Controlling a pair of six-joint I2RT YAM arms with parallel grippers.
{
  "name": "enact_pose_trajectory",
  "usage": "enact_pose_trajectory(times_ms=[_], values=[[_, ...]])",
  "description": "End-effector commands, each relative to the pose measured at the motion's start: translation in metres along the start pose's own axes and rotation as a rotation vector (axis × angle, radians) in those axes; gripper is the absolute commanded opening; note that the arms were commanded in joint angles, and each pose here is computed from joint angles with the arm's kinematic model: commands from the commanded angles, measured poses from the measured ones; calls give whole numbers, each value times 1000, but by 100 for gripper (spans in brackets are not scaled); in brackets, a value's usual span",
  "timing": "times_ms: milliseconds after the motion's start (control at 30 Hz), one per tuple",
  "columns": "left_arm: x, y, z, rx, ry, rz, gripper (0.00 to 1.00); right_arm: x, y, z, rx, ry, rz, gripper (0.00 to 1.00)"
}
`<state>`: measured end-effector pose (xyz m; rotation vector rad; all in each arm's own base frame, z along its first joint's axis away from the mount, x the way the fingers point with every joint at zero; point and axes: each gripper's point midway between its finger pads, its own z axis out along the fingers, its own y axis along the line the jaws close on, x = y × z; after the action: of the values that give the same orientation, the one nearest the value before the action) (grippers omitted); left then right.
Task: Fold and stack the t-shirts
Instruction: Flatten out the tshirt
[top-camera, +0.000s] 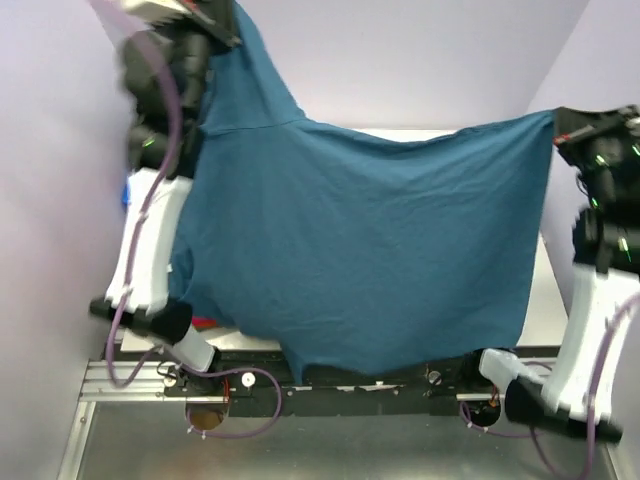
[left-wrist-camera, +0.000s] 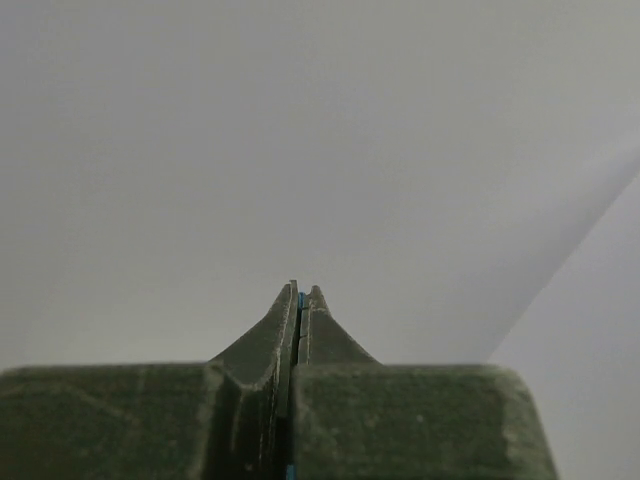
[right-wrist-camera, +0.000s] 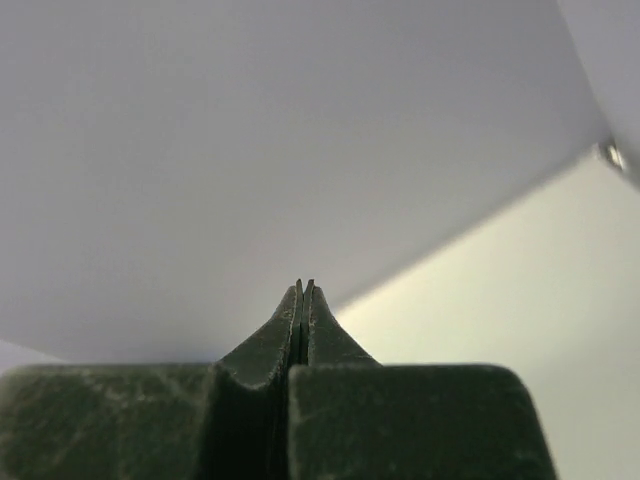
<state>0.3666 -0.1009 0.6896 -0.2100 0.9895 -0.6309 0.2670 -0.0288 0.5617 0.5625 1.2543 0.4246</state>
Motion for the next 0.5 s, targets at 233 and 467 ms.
enact_pose_trajectory(times_ms=[233,467], values=[[173,64,80,-25,227,0,0,147,-86,144,55,468,149,1],[96,26,96,100,-40,32,0,81,-68,196,-111,422,225,1]])
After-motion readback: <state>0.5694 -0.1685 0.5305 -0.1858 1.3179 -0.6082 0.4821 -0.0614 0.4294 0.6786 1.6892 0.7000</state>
